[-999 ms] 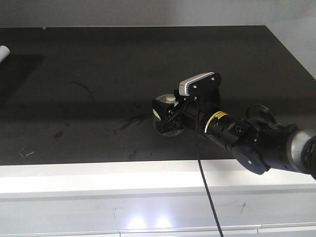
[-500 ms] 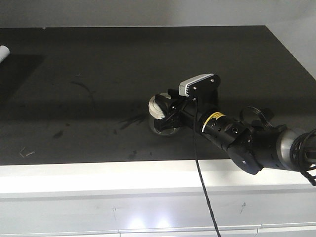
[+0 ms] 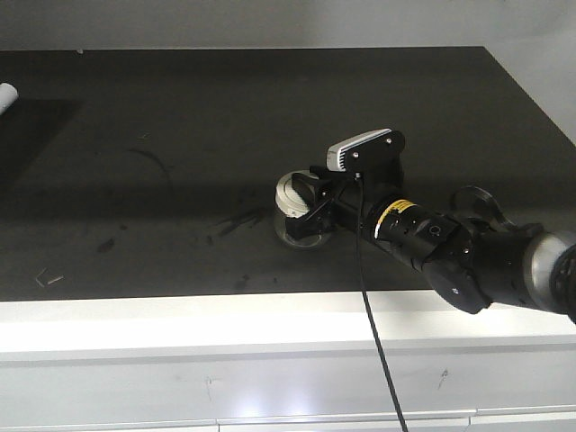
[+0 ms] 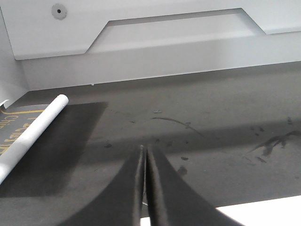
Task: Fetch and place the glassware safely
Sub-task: 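Close the right gripper on the jar's white lid, then lift the jar and pull it toward the robot with the right gripper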
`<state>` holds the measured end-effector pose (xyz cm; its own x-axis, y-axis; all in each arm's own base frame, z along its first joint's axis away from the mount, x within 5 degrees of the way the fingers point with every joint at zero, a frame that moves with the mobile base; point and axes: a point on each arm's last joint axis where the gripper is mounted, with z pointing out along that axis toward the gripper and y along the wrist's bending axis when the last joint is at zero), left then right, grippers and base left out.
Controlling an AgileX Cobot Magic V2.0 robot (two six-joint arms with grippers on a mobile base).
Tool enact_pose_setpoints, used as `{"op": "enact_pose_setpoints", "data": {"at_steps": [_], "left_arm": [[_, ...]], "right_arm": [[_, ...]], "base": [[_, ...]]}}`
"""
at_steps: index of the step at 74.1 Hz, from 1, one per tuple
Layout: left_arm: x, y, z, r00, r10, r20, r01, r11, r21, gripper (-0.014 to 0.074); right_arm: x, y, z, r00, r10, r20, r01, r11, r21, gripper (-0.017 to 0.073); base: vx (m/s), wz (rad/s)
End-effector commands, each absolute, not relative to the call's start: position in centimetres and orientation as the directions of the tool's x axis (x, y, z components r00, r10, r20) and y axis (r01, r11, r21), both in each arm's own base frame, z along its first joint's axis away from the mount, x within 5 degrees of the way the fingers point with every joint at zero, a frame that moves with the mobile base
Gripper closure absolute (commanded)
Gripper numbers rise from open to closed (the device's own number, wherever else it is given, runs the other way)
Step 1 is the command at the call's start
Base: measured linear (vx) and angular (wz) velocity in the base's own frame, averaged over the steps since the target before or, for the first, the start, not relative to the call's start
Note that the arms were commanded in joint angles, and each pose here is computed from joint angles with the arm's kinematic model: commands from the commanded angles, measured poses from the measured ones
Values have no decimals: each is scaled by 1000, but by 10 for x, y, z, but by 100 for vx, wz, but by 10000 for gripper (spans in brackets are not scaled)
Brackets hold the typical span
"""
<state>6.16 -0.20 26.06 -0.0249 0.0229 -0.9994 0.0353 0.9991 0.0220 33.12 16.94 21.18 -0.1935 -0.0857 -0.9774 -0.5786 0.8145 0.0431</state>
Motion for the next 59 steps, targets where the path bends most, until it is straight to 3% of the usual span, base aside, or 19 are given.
{"op": "enact_pose_setpoints", "data": {"at_steps": [1,27,47,59], "left_arm": [[61,-3,276,67,11,-998,43,999,14,601],[61,-3,276,67,11,-998,43,999,14,601],[61,-3,276,67,11,-998,43,999,14,601],[61,-3,276,67,11,-998,43,999,14,601]], "right_arm": [[325,167,251,-86,-38,-996,-588,809,19,563],[288,150,311,39,-65,-997,-587,806,-76,560],[221,124,311,93,17,-996,-619,784,-44,560],[182,111,307,92,-3,-996,-651,756,-63,560]], "base": [[0,0],[0,0],[0,0],[0,0]]}}
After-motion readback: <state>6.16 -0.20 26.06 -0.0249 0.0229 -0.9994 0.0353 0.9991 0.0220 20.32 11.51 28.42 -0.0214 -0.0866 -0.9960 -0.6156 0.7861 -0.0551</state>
